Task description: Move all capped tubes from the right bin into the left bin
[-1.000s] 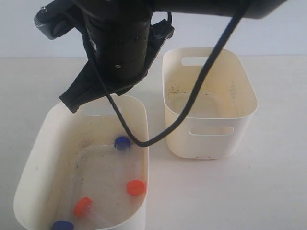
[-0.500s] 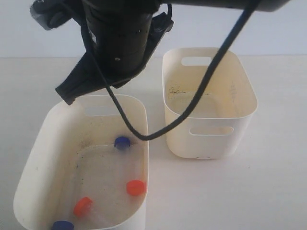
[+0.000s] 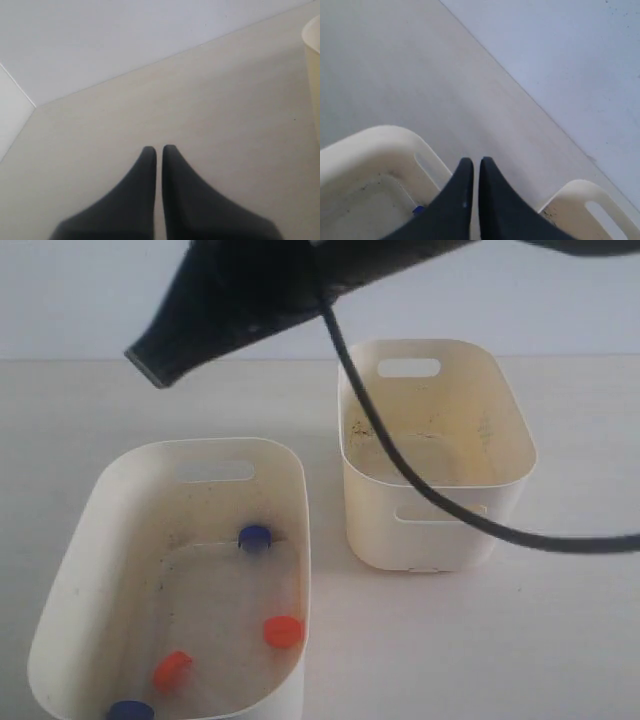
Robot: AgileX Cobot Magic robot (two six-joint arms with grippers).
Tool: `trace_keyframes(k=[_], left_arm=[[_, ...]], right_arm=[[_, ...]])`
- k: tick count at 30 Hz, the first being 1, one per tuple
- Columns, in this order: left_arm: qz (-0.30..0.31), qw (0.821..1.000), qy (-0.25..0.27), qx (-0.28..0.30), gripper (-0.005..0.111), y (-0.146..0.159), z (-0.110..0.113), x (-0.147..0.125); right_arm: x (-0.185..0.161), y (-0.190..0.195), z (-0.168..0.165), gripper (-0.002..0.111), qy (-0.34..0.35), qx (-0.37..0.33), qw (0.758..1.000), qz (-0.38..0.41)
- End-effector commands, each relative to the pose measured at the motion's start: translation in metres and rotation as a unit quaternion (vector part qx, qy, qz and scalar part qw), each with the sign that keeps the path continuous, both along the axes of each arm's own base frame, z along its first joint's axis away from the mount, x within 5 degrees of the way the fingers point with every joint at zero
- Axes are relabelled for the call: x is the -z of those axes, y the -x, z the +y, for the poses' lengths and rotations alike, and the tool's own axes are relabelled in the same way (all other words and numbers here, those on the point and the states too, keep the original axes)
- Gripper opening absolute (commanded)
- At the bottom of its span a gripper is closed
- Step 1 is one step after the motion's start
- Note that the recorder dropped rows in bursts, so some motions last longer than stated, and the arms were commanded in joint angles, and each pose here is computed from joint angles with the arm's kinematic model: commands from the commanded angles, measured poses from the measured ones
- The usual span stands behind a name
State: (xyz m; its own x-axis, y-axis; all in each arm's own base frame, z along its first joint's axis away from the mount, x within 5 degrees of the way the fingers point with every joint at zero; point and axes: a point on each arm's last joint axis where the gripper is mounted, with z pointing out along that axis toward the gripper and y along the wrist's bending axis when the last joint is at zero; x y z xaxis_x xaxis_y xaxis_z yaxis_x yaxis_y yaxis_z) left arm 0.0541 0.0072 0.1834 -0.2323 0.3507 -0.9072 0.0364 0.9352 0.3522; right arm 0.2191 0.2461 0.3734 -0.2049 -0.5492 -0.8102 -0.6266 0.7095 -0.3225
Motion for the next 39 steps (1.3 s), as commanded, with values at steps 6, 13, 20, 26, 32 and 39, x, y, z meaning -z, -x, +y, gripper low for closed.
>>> trace_keyframes(k=[6,13,20,26,32,39], left_arm=[[-0.004,1.0,0.006,0.003,0.004,0.0,-0.001,-0.002],[-0.004,1.0,0.006,0.003,0.004,0.0,-0.001,-0.002],[-0.004,1.0,0.006,0.003,0.004,0.0,-0.001,-0.002],[-0.004,1.0,0.006,0.003,0.004,0.0,-0.001,-0.002],[-0.004,1.0,0.006,0.003,0.004,0.0,-0.001,-0.002],[-0.004,1.0,0.006,0.003,0.004,0.0,-0.001,-0.002]], right_arm=[[0.002,-0.005,-0.07,0.004,-0.108,0.09,0.99,-0.001],[0.003,0.002,-0.142,0.004,-0.223,0.192,0.956,-0.009],[0.03,0.034,-0.201,0.004,-0.234,0.263,0.935,-0.042],[0.064,0.077,-0.231,0.004,-0.25,0.299,0.918,-0.078],[0.087,0.115,-0.241,0.004,-0.223,0.295,0.92,-0.128],[0.093,0.129,-0.243,0.004,-0.197,0.281,0.926,-0.16]])
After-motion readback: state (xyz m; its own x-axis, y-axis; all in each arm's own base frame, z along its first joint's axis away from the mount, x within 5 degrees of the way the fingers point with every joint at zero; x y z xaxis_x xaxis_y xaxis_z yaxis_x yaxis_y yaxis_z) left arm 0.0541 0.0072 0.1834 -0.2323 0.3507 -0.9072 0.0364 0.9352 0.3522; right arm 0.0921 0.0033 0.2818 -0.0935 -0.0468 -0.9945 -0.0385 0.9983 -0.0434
